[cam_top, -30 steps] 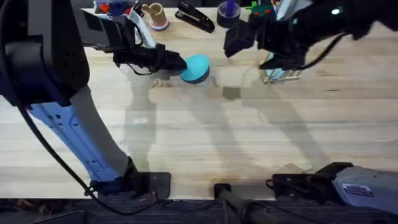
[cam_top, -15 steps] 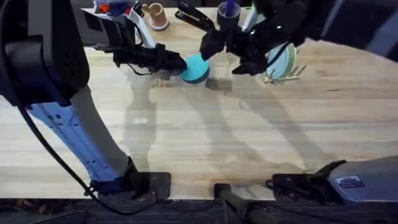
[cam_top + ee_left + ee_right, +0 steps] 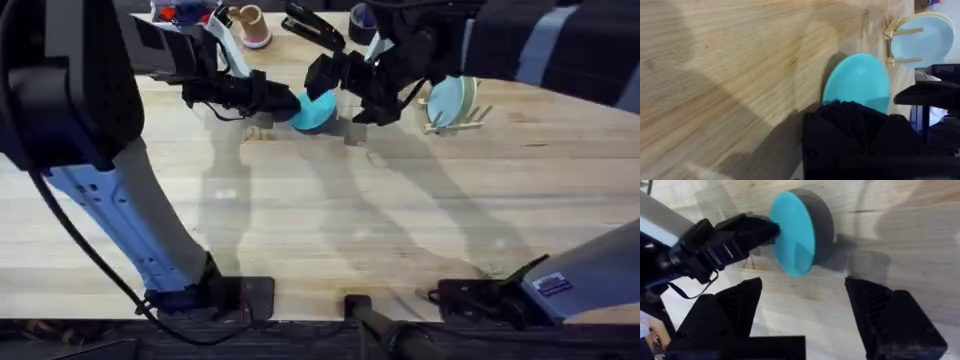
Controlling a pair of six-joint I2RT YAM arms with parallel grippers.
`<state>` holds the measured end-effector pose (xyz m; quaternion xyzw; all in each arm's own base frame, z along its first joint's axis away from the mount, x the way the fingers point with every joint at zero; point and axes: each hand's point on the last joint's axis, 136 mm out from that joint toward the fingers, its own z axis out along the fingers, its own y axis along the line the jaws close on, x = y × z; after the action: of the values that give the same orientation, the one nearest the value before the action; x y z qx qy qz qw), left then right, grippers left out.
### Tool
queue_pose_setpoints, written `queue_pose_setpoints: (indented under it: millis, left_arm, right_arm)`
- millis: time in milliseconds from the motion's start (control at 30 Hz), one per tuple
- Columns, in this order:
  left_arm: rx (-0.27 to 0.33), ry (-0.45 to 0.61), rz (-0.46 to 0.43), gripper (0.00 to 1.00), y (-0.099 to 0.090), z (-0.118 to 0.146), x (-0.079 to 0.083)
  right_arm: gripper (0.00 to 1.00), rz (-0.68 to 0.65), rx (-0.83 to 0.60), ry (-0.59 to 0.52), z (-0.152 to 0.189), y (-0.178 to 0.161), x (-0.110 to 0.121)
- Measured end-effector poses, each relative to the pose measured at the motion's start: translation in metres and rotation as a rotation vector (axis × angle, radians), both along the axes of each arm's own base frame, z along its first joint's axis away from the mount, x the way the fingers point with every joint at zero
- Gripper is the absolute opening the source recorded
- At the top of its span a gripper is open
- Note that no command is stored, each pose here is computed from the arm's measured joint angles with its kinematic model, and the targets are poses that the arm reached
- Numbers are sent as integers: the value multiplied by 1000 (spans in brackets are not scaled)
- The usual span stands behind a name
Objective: Pick up the plates from the table one by one and place each into a slot on the dish rack.
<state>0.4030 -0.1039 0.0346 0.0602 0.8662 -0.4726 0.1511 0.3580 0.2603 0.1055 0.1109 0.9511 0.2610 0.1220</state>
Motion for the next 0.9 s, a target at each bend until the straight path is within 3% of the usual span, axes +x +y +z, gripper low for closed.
queue_pose_setpoints:
  millis: [533,733,900]
  left_arm:
    - [0,0,0,38,0,0,0]
    - [0,0,0,39,0,0,0]
    - [0,0,0,39,0,0,0]
  right_arm:
    - [980,-5,64,15,-42,24,22]
    - [883,-15,97,-13,-39,30,31]
    - [747,-33,105,-3,-40,30,32]
